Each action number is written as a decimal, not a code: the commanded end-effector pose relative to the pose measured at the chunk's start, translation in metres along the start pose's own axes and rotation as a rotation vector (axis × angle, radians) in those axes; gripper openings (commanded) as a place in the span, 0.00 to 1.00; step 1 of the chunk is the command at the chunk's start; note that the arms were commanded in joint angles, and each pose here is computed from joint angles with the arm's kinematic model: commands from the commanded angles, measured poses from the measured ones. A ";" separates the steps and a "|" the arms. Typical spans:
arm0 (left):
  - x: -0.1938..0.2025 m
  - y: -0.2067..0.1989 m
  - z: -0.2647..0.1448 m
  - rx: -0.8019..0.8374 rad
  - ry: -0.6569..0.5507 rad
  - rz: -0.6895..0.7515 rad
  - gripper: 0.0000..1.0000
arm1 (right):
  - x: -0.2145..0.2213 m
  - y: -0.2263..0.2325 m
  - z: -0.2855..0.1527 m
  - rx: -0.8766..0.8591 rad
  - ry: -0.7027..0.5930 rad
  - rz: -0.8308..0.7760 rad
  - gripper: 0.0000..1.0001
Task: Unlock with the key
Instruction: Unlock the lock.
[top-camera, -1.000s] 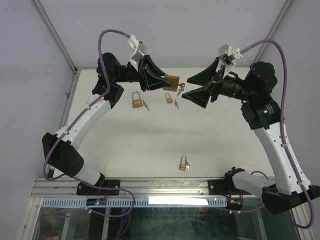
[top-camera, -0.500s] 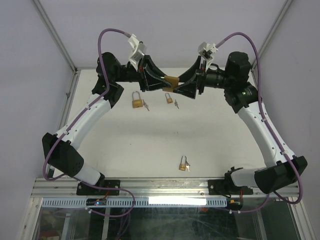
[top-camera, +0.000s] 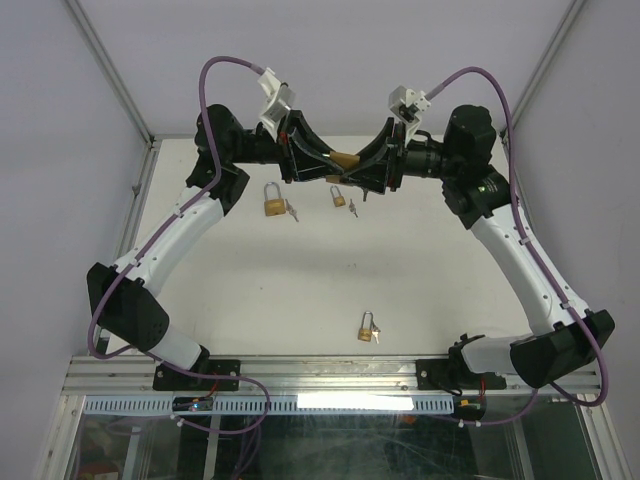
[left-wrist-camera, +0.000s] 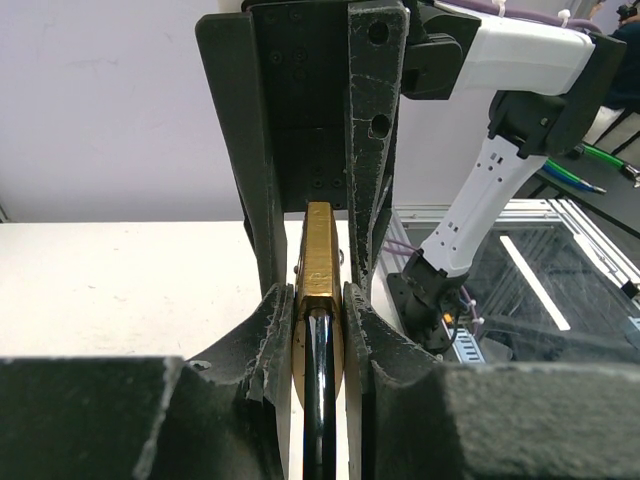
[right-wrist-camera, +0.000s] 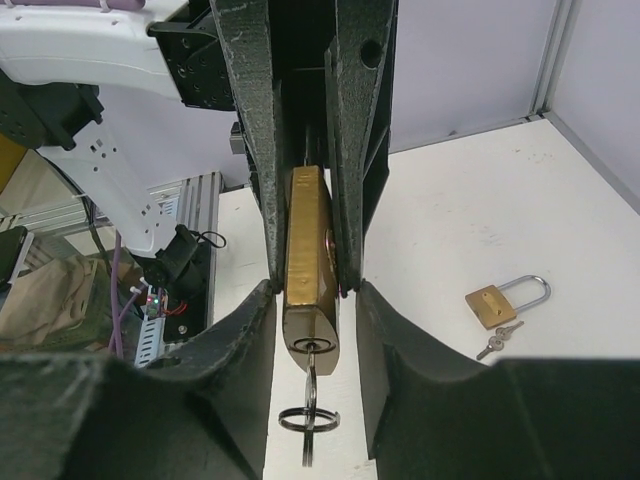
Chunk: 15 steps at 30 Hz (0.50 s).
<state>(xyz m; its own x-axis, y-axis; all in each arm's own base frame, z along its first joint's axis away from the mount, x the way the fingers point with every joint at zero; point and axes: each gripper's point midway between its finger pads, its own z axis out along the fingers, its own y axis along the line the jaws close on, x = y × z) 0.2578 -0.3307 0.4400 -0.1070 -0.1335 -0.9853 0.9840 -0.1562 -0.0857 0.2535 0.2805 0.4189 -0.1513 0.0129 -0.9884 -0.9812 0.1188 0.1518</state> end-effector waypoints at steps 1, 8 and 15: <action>-0.043 -0.019 0.003 0.015 -0.070 0.134 0.00 | -0.006 0.013 -0.003 -0.038 -0.003 -0.066 0.36; -0.042 -0.018 0.003 0.016 -0.069 0.135 0.00 | -0.002 0.015 -0.007 -0.033 0.016 -0.096 0.46; -0.041 -0.018 0.003 0.020 -0.068 0.127 0.00 | -0.011 0.014 -0.004 -0.026 -0.019 -0.096 0.00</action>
<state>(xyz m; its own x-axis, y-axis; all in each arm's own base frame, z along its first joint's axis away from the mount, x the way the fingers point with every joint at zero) 0.2574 -0.3311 0.4390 -0.1211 -0.1296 -0.9841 0.9820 -0.1605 -0.0996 0.2510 0.2792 0.4065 -0.1273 -0.0304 -0.9914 -0.9863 0.1094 0.1233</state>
